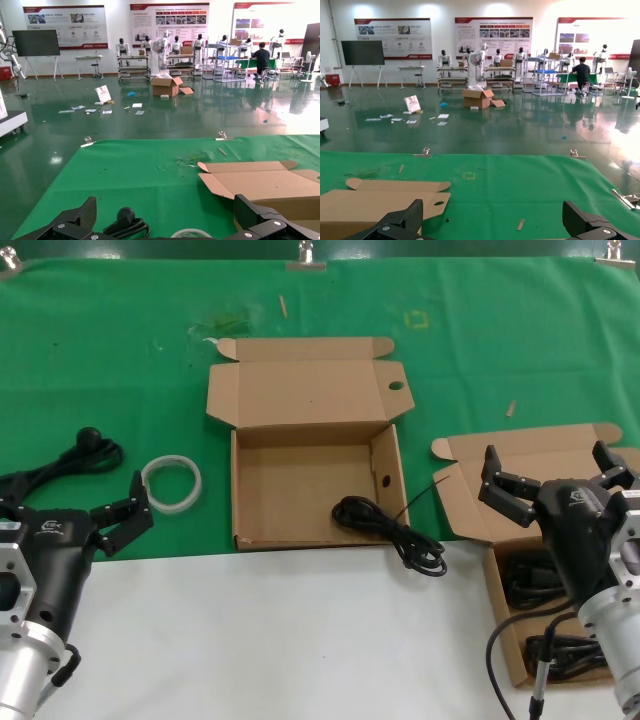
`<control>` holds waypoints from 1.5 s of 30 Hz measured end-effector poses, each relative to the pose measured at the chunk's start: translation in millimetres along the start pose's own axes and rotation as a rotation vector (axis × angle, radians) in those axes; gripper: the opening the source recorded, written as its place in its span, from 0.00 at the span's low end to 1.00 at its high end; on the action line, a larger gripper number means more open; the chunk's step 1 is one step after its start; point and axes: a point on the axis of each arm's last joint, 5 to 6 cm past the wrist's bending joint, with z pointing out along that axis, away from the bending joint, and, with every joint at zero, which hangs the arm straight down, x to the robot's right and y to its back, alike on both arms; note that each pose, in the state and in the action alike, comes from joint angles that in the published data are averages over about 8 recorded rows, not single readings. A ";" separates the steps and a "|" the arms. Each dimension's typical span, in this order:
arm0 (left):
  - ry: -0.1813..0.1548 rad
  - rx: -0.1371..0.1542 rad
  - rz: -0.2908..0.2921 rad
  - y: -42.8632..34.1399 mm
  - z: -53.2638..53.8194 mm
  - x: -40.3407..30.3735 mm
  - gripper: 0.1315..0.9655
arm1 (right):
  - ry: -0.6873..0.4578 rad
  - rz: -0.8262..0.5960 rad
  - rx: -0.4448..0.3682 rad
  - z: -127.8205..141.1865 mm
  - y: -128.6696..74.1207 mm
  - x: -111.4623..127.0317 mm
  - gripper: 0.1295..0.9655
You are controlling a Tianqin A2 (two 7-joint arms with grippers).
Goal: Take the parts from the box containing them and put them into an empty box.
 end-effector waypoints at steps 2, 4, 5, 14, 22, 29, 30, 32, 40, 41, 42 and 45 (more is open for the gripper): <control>0.000 0.000 0.000 0.0 0.0 0.0 1.00 | 0.000 0.000 0.000 0.0 0.0 0.0 1.00; 0.000 0.000 0.000 0.0 0.0 0.0 1.00 | 0.000 0.000 0.000 0.0 0.0 0.0 1.00; 0.000 0.000 0.000 0.0 0.0 0.0 1.00 | 0.000 0.000 0.000 0.0 0.0 0.0 1.00; 0.000 0.000 0.000 0.0 0.0 0.0 1.00 | 0.000 0.000 0.000 0.0 0.0 0.0 1.00; 0.000 0.000 0.000 0.0 0.0 0.0 1.00 | 0.000 0.000 0.000 0.0 0.0 0.0 1.00; 0.000 0.000 0.000 0.0 0.0 0.0 1.00 | 0.000 0.000 0.000 0.0 0.0 0.0 1.00; 0.000 0.000 0.000 0.0 0.0 0.0 1.00 | 0.000 0.000 0.000 0.0 0.0 0.0 1.00; 0.000 0.000 0.000 0.0 0.0 0.0 1.00 | 0.000 0.000 0.000 0.0 0.0 0.0 1.00; 0.000 0.000 0.000 0.0 0.0 0.0 1.00 | 0.000 0.000 0.000 0.0 0.0 0.0 1.00; 0.000 0.000 0.000 0.0 0.0 0.0 1.00 | 0.000 0.000 0.000 0.0 0.0 0.0 1.00; 0.000 0.000 0.000 0.0 0.0 0.0 1.00 | 0.000 0.000 0.000 0.0 0.0 0.0 1.00; 0.000 0.000 0.000 0.0 0.0 0.0 1.00 | 0.000 0.000 0.000 0.0 0.0 0.0 1.00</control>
